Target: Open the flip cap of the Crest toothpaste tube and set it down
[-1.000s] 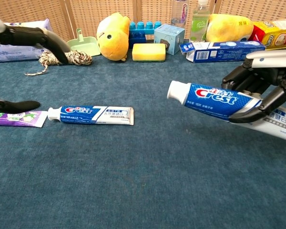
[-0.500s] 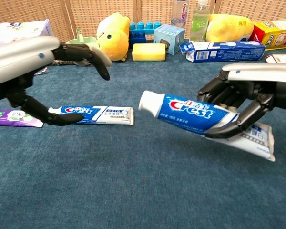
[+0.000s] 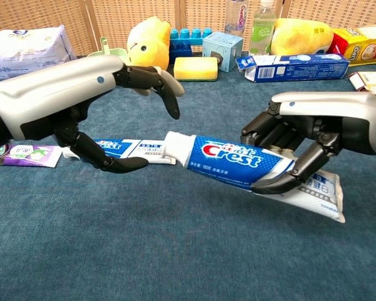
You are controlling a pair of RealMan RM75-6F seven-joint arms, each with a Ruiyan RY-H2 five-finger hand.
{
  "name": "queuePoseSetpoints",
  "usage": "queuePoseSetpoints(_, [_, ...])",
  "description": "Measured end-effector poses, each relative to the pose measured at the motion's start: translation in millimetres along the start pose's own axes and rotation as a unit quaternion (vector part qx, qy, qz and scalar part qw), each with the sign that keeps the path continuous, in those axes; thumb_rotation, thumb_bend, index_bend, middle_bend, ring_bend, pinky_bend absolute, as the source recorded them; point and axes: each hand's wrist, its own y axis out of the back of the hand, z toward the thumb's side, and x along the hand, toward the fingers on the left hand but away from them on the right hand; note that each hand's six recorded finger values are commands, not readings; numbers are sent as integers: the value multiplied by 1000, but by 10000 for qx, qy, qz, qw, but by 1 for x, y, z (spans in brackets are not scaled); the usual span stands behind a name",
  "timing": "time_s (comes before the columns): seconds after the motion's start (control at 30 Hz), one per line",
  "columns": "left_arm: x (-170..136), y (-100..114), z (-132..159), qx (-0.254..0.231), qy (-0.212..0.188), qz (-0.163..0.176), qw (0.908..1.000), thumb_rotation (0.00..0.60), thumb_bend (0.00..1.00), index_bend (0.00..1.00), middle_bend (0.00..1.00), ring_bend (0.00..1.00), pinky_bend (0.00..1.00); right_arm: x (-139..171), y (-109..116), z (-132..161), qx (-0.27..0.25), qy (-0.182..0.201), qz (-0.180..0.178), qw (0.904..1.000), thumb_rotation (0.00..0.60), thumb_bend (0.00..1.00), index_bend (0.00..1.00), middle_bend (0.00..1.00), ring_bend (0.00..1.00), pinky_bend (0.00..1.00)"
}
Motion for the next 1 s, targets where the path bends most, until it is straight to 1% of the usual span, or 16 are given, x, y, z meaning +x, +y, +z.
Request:
queuePoseSetpoints(0.5, [5,-9,10,45,-149,-195,9997,600,296,337,205,161,173,-1,-8,11,-153,119,205,9996,600,389,869,785,731,785])
queuePoseSetpoints(0.7, [6,-10,12,27,-183,-200,9996,600,331,343,206,165,174,0,-10,12,-133,145,274,9994,600,389,868,784,731,785])
queuePoseSetpoints(0.93, [6,-12,14,-15,-219,-217,9995,600,340,354,214,173,177,-1,-12,14,-109,157,339,9992,600,391,868,785,731,785])
queuePoseSetpoints(1.0, [6,-12,15,-32,-220,-205,9995,600,358,357,216,174,178,-1,-13,14,-104,157,357,9992,600,390,868,784,731,785])
